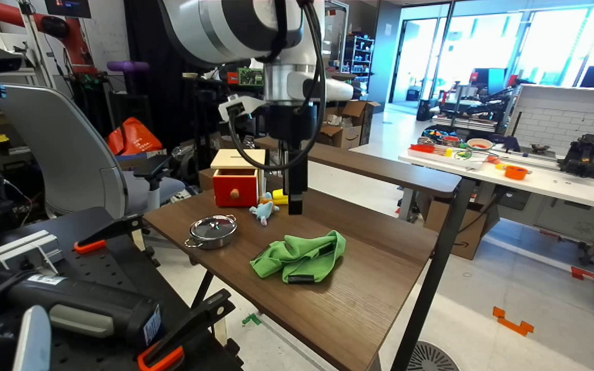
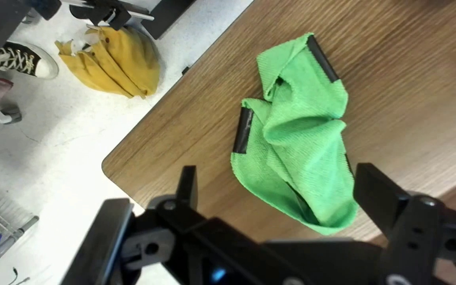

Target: Move the green cloth to the front

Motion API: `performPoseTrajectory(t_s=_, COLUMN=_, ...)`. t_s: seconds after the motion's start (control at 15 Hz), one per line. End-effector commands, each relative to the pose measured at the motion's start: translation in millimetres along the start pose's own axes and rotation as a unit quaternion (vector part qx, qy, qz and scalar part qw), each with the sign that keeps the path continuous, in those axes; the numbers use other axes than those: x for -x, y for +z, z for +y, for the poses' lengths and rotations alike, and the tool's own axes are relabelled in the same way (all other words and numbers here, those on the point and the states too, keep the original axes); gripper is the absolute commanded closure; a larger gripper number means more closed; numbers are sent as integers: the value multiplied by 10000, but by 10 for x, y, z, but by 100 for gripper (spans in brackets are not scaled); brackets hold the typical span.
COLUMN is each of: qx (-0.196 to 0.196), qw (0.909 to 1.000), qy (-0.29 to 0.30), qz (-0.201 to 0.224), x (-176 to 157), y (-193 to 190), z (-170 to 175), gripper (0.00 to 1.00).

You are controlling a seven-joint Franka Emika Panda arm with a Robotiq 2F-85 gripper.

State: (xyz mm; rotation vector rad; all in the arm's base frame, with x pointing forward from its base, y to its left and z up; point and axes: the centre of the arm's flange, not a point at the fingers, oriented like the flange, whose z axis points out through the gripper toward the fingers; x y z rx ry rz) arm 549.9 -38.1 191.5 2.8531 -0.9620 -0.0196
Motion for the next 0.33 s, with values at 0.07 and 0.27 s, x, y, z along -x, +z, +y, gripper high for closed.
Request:
performPoseTrajectory(t_s=0.07, qx=-54, qw=10000, qy=0, qz=35, x=19, y=-116, z=8, gripper=0)
performPoseTrajectory(t_s=0.27, qx=16, qw=10000, qy=-2, qz=-33, x=30, y=1, z=16, gripper=0)
